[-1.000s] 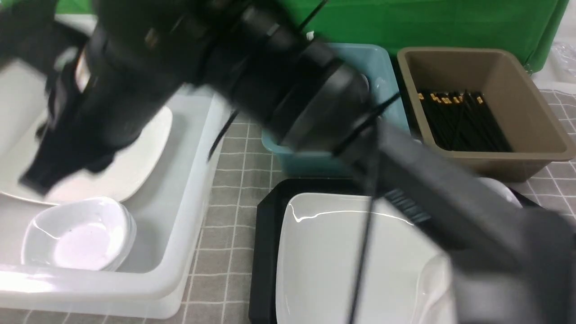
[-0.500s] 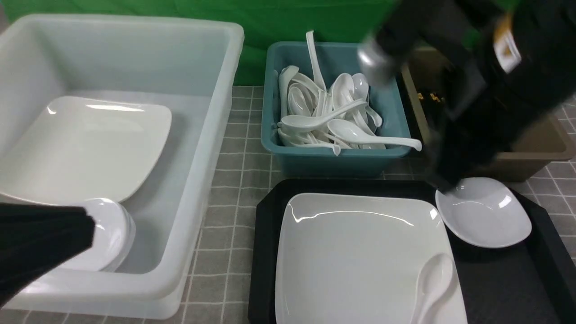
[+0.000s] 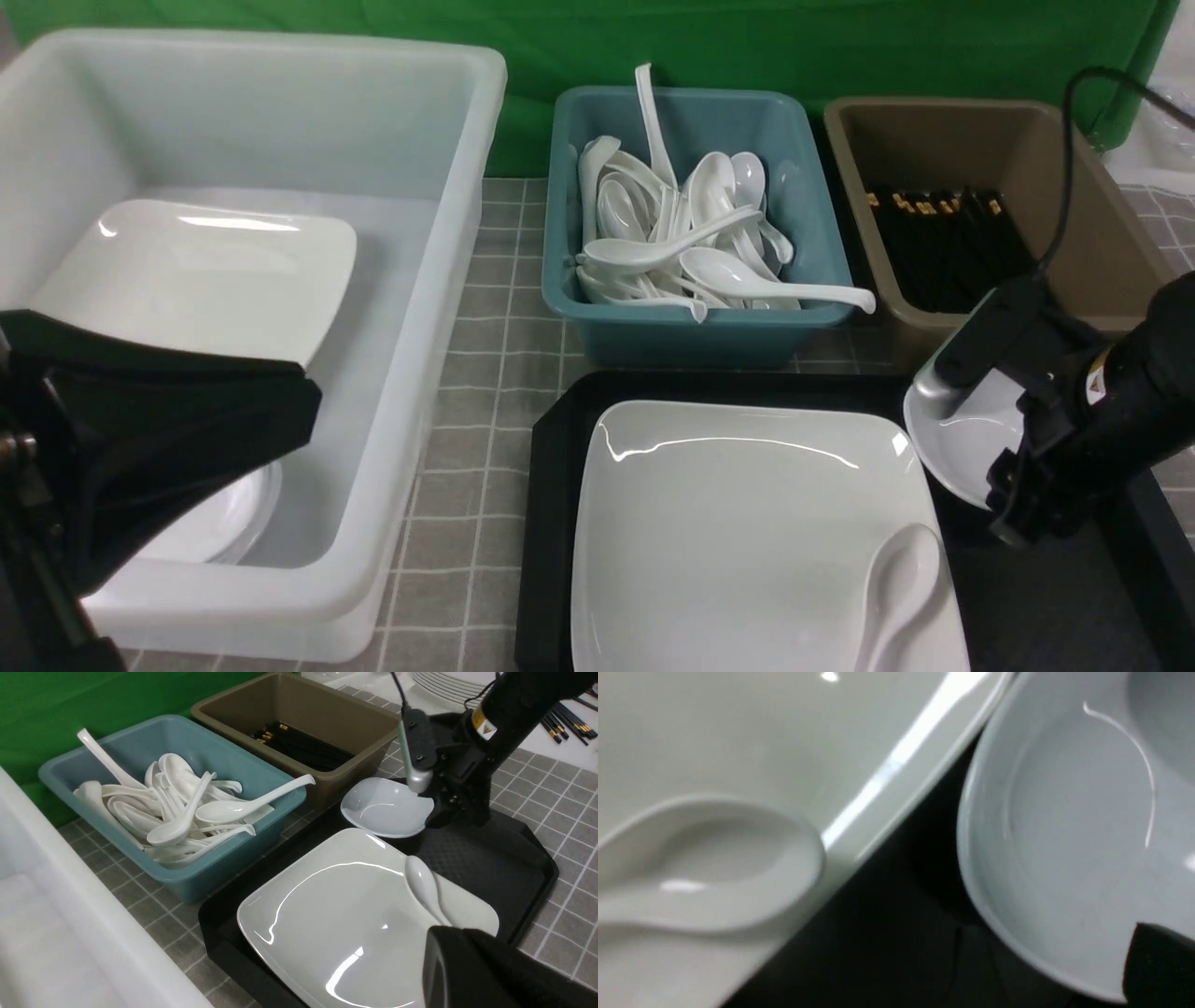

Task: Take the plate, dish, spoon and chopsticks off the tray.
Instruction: Use the right arm to grab a small plate from the dinner plate, then use the right arm to put the small plate into the large storage box on the left

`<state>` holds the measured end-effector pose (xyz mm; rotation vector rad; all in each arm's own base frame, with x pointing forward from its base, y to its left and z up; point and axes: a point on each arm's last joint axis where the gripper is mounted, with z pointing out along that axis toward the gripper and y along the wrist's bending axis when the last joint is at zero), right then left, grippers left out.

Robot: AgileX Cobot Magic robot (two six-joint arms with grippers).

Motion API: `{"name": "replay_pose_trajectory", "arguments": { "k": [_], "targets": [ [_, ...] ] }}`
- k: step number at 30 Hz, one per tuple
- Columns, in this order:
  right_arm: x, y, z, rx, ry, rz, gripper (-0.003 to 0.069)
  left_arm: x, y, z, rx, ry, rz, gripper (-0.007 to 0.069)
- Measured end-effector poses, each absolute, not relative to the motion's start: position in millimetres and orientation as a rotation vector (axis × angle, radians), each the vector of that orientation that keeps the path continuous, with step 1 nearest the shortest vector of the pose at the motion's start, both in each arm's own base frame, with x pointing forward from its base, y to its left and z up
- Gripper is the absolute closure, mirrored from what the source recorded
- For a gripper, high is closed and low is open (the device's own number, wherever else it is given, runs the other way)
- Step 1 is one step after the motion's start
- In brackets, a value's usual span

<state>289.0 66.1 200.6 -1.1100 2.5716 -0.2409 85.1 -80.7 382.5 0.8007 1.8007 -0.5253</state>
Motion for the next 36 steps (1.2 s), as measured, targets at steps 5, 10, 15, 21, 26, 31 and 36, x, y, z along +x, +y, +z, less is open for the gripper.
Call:
{"name": "replay_pose_trajectory", "arguments": {
  "k": [5, 10, 15, 21, 26, 31, 36],
  "targets": [
    [302, 70, 172, -1.173, 2.571, -0.239, 0.0206, 84, -81, 381, 0.815, 1.820, -0.526, 0.0617],
    [309, 72, 156, -1.194, 2.571, -0.233, 0.0206, 83, -81, 378, 0.833, 1.847, -0.529, 0.0617],
    [312, 73, 154, -1.193, 2.561, -0.232, 0.0239, 82, -81, 378, 0.837, 1.854, -0.535, 0.0617],
    [310, 72, 159, -1.205, 2.564, -0.247, 0.0461, 82, -81, 377, 0.841, 1.855, -0.536, 0.0617],
    [291, 71, 191, -1.078, 2.636, -0.218, 0.0560, 82, -81, 377, 0.856, 1.848, -0.523, 0.0617],
    [256, 81, 230, -0.951, 2.702, -0.174, 0.0598, 82, -80, 378, 0.863, 1.835, -0.507, 0.0617],
    [221, 112, 292, -0.868, 2.579, -0.069, 0.0598, 85, -79, 379, 0.861, 1.810, -0.462, 0.0617]
  ]
}}
